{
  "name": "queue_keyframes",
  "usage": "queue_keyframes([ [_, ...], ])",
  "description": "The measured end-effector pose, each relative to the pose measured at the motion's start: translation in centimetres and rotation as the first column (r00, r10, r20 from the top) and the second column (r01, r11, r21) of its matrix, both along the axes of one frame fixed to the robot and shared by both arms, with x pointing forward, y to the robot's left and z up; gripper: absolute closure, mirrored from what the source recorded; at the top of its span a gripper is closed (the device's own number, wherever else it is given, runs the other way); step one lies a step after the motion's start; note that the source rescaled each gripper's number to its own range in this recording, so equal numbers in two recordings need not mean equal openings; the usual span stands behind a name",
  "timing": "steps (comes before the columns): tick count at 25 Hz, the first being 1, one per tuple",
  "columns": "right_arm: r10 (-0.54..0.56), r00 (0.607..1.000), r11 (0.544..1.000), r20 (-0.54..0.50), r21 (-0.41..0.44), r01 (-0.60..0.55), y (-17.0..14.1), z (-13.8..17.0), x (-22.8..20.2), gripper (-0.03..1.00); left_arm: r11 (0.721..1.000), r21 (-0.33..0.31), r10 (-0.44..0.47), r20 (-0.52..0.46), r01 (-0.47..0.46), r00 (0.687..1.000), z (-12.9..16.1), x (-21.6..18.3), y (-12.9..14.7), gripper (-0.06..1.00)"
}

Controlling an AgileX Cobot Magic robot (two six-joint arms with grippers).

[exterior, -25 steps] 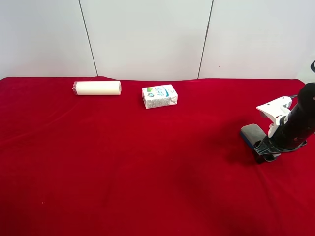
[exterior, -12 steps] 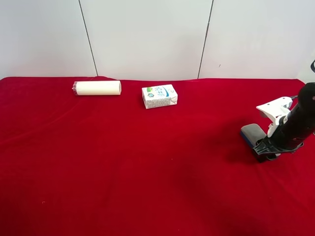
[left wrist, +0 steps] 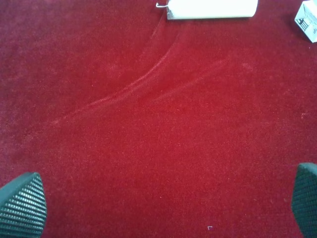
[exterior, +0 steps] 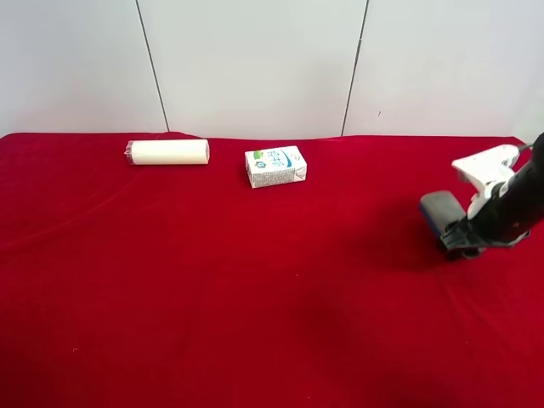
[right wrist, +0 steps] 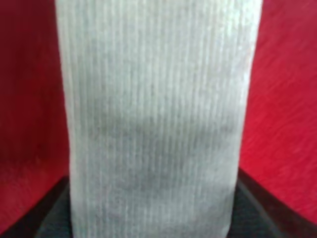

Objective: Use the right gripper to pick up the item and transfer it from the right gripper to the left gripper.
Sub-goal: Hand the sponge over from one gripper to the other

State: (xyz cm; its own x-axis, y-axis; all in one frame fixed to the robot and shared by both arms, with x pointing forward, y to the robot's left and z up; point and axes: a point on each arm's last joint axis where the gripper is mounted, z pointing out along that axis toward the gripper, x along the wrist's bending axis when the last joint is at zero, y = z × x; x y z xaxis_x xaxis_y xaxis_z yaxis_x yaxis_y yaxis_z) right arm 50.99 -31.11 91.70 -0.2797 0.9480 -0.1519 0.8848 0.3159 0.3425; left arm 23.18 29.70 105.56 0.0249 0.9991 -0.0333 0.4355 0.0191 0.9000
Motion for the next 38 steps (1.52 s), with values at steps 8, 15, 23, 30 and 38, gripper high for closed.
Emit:
queue_keyframes([
  [8, 0.224, 0.954, 0.974, 0.2, -0.026, -0.224, 4.9, 4.5, -0.6, 0.93, 1.0, 0.0, 0.0, 0.0, 0.0, 1.0, 0.0, 0.0, 0.0, -0.06],
  [15, 0.411, 0.857, 0.906, 0.31, -0.035, -0.422, 10.5, 5.4, -1.3, 0.93, 1.0, 0.0, 0.0, 0.0, 0.0, 1.0, 0.0, 0.0, 0.0, -0.06],
  [23, 0.541, 0.695, 0.803, 0.475, -0.045, -0.594, 16.2, 6.5, -2.8, 0.93, 1.0, 0.0, 0.0, 0.0, 0.0, 1.0, 0.0, 0.0, 0.0, -0.06],
  [30, 0.575, 0.514, 0.699, 0.637, -0.056, -0.712, 20.6, 8.0, -4.8, 0.93, 1.0, 0.0, 0.0, 0.0, 0.0, 1.0, 0.0, 0.0, 0.0, -0.06],
  [38, 0.559, 0.492, 0.698, 0.668, -0.058, -0.714, 20.8, 8.3, -4.7, 0.93, 1.0, 0.0, 0.0, 0.0, 0.0, 1.0, 0.0, 0.0, 0.0, -0.06],
])
